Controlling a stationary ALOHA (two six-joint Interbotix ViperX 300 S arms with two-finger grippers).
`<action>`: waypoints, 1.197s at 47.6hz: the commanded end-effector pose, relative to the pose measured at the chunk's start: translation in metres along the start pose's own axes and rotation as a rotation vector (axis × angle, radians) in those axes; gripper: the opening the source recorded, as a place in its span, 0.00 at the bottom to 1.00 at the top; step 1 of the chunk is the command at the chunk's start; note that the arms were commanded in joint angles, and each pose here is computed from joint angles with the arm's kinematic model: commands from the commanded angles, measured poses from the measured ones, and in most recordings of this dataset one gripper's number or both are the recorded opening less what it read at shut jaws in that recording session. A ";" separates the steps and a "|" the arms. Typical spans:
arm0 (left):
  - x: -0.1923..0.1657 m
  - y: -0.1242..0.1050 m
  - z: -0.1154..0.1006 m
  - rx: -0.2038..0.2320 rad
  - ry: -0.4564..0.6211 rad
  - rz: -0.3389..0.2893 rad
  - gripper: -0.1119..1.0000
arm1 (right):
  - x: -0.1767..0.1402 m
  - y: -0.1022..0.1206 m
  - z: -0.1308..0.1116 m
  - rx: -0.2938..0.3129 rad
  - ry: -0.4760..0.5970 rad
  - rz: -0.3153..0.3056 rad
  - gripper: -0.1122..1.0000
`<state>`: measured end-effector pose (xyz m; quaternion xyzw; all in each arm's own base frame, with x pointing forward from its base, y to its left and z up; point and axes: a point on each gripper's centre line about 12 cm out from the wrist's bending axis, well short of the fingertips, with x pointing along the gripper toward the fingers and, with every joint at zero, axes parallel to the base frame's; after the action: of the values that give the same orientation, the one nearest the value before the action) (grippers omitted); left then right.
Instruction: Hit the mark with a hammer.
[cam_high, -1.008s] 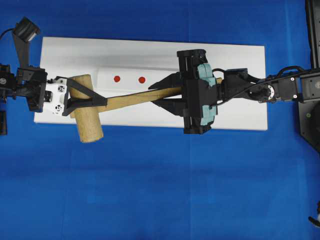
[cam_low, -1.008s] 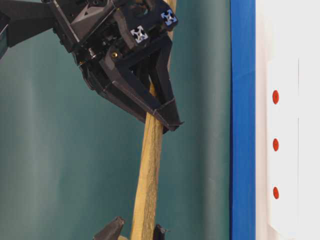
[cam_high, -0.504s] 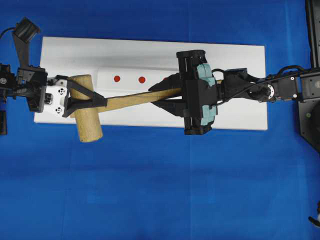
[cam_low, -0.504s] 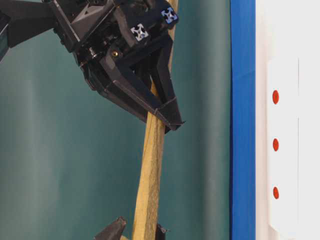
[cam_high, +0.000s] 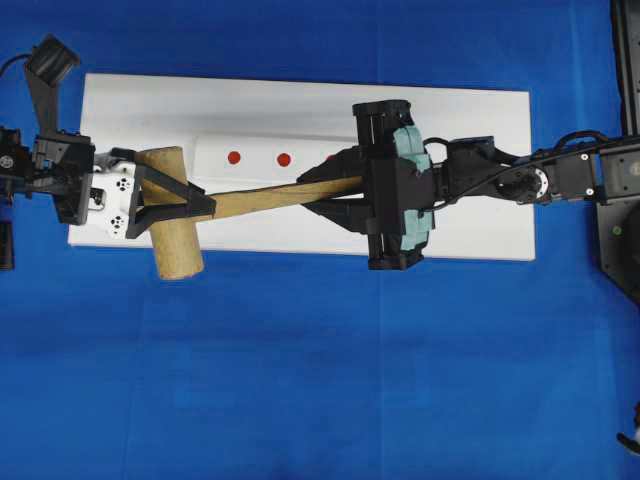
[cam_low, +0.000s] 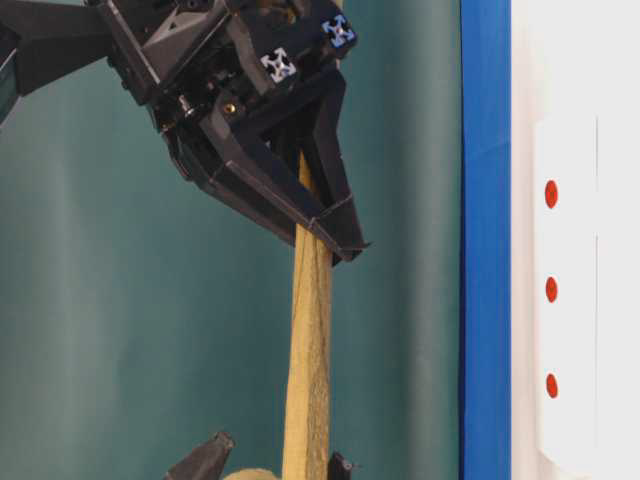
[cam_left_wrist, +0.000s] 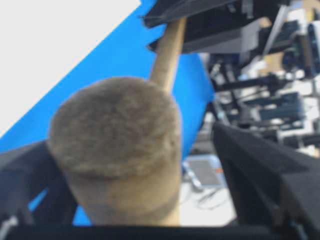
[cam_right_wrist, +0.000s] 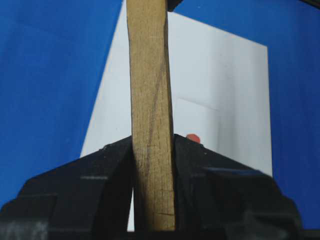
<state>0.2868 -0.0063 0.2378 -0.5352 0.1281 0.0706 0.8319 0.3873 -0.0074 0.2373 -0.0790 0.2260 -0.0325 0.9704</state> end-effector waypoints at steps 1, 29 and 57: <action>-0.001 -0.012 0.006 -0.003 -0.018 -0.034 0.92 | -0.003 -0.005 0.015 0.017 -0.039 -0.012 0.19; -0.036 0.002 0.002 -0.008 -0.009 0.002 0.90 | -0.039 -0.007 -0.007 0.121 -0.023 -0.018 0.19; -0.058 0.011 -0.001 0.069 0.006 0.047 0.89 | -0.049 -0.008 -0.013 0.188 -0.020 -0.024 0.19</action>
<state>0.2271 -0.0028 0.2381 -0.5198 0.1540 0.0889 0.8356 0.3341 -0.0125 0.2349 -0.0002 0.2293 -0.0620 0.9714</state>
